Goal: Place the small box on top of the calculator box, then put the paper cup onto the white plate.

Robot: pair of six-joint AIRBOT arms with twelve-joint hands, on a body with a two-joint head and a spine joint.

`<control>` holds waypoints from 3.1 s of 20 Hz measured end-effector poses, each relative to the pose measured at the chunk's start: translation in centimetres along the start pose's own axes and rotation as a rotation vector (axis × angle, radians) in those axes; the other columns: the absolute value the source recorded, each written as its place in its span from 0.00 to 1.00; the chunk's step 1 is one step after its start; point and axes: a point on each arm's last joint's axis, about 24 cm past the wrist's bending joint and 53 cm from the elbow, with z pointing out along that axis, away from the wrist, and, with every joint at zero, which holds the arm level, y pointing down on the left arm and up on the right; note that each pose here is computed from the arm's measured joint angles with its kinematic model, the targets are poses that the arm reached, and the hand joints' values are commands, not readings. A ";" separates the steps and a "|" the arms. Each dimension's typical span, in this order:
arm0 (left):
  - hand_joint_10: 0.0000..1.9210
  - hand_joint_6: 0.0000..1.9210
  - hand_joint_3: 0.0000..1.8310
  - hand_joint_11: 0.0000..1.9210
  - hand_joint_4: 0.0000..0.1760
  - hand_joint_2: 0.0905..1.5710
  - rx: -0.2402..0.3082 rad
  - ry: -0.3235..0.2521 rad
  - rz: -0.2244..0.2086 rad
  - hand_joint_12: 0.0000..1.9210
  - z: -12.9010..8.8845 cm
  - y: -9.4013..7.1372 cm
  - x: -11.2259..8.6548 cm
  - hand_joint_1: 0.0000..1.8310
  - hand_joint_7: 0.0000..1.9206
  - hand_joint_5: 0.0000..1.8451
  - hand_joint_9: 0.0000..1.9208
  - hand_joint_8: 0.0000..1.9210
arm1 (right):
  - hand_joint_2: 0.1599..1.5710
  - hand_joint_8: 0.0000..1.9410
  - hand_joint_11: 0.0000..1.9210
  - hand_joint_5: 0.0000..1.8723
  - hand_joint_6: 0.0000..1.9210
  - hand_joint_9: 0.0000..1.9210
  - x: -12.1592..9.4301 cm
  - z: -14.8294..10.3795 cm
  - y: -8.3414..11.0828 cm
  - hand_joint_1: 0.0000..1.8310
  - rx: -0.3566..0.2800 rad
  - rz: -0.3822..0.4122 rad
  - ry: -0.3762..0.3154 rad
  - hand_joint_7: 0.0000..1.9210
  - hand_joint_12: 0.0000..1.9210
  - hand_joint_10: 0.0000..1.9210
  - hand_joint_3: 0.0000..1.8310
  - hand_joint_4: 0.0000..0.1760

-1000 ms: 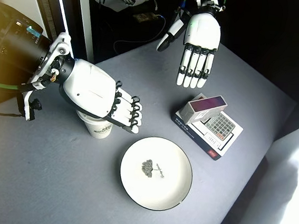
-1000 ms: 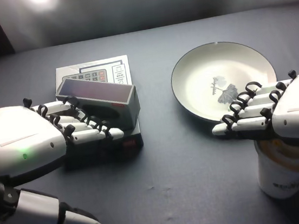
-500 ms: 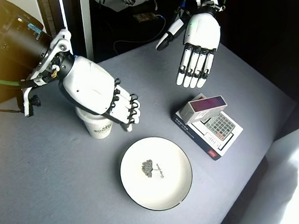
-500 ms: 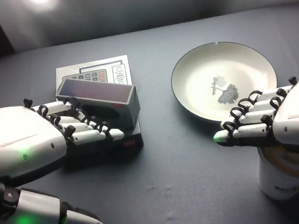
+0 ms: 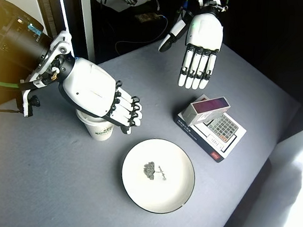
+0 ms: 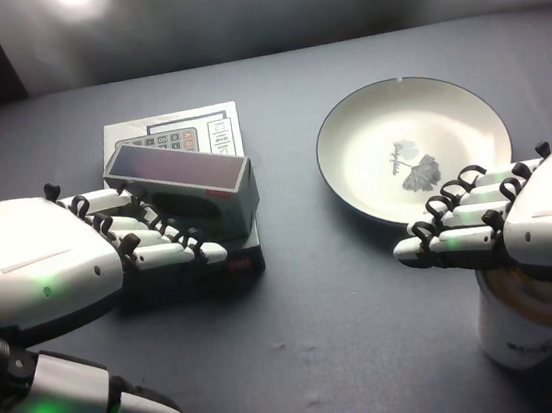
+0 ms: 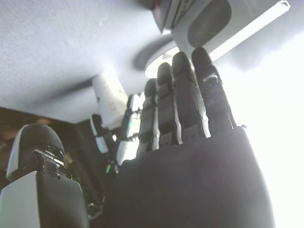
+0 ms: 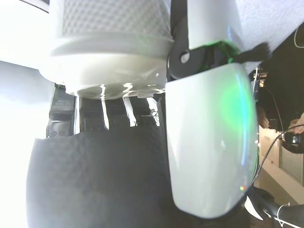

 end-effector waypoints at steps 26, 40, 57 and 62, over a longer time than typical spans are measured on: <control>0.00 0.00 0.00 0.00 0.00 0.64 -0.006 0.004 -0.001 0.39 0.1 -0.1 0.1 0.12 0.15 0.10 0.17 0.00 | 0.68 0.39 0.34 0.49 0.02 0.41 -0.1 0.0 0.2 0.86 -0.006 -0.004 -0.004 0.45 0.84 0.53 0.00 0.00; 0.00 0.00 0.00 0.00 0.00 0.65 -0.011 0.007 -0.001 0.42 0.1 0.1 0.2 0.14 0.18 0.12 0.19 0.00 | 0.67 0.46 0.40 0.49 0.48 0.50 -1.8 0.0 1.4 0.82 -0.042 -0.030 -0.052 0.51 0.82 0.54 0.00 0.00; 0.00 0.00 0.00 0.00 0.00 0.64 -0.012 0.004 0.000 0.40 0.1 0.1 0.0 0.14 0.19 0.12 0.19 0.00 | 0.66 0.44 0.43 0.49 0.48 0.50 -11.7 0.6 2.3 0.82 -0.130 -0.033 -0.294 0.52 0.80 0.54 0.00 0.00; 0.00 0.00 0.00 0.00 0.00 0.65 -0.011 0.002 0.000 0.41 0.1 0.1 0.0 0.13 0.18 0.11 0.19 0.00 | 0.66 0.43 0.44 0.49 0.48 0.50 -14.7 2.1 -0.5 0.82 -0.085 -0.015 -0.336 0.53 0.80 0.53 0.00 0.00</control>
